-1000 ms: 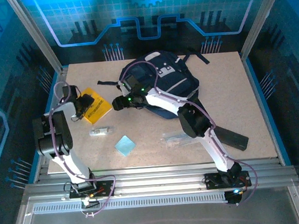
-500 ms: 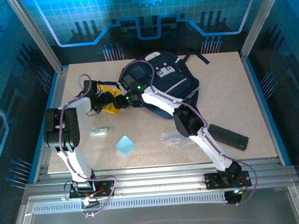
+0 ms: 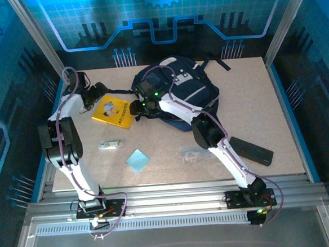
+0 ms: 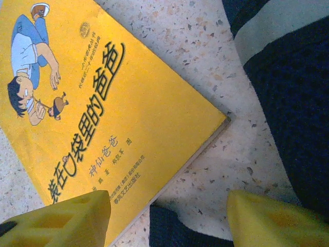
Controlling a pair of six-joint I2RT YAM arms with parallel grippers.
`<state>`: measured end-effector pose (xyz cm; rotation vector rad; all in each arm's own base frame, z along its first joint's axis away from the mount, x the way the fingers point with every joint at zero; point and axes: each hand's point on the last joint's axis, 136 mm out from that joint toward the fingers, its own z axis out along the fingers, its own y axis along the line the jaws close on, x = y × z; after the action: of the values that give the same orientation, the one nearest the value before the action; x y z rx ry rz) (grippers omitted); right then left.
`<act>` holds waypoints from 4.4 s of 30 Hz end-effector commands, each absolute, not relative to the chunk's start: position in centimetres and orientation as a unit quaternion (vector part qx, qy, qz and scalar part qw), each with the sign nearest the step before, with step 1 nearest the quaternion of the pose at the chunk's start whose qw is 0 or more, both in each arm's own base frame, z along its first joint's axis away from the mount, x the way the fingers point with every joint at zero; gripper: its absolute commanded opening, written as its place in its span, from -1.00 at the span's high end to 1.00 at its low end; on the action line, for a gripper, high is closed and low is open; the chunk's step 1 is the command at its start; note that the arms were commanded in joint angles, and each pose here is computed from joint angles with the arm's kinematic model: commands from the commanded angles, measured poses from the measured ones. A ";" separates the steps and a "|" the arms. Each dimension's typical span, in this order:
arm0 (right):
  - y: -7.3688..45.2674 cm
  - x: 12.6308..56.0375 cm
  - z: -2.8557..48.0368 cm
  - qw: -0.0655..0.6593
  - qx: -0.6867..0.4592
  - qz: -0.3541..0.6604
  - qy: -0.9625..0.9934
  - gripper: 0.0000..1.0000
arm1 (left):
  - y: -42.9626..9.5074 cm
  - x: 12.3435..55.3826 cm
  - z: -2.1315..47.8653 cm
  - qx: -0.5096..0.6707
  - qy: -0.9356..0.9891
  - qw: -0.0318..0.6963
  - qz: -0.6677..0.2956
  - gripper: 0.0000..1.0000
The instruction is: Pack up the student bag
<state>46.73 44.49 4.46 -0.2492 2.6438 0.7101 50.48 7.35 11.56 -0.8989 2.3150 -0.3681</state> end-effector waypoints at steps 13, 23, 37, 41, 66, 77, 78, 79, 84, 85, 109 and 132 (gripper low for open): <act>41.6 49.9 3.6 0.236 -0.070 0.190 0.950 -0.33 | 5.1 49.3 1.1 -0.277 0.943 0.130 -0.132 -0.67; 38.7 50.6 6.2 0.243 -0.103 0.178 0.948 -0.53 | -0.3 48.5 0.0 -0.137 0.980 0.096 -0.105 -0.55; 35.3 49.1 8.4 0.268 -0.193 0.109 0.937 -0.55 | -6.8 48.6 1.2 -0.012 0.986 0.108 -0.128 -0.53; 36.8 48.4 7.3 0.252 -0.235 0.142 0.928 -0.53 | -8.6 48.6 1.6 0.019 0.983 0.113 -0.141 -0.53; 40.4 42.8 8.0 0.170 -0.255 0.296 0.905 -0.36 | -7.0 49.0 0.7 -0.055 0.990 0.094 -0.092 -0.55; 41.7 43.1 9.9 0.137 -0.181 0.436 0.871 -0.31 | -6.9 48.6 0.4 -0.071 0.989 0.089 -0.090 -0.55; 41.6 43.2 9.2 0.133 -0.173 0.433 0.875 -0.31 | -6.9 48.6 0.4 -0.072 0.989 0.090 -0.090 -0.56; 41.6 43.2 8.7 0.129 -0.168 0.432 0.877 -0.30 | -6.9 48.6 0.4 -0.073 0.989 0.089 -0.090 -0.55; 42.0 42.9 6.8 0.096 -0.141 0.443 0.880 -0.22 | -7.1 48.8 0.7 -0.083 0.987 0.093 -0.097 -0.56; 42.0 42.8 6.4 0.091 -0.135 0.442 0.882 -0.20 | -7.2 48.8 0.6 -0.086 0.987 0.094 -0.101 -0.56; 41.8 43.8 10.2 0.088 -0.050 0.481 0.871 1.00 | -4.4 47.0 14.5 -0.256 0.890 0.269 -0.265 -0.84; 35.0 46.6 18.4 0.149 0.021 0.561 0.814 1.00 | -12.1 45.5 11.4 -0.285 0.782 0.311 -0.458 -0.88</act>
<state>45.79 36.68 14.61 0.0734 2.4511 1.5918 43.85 -10.37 9.62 -0.8013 2.1932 -1.0820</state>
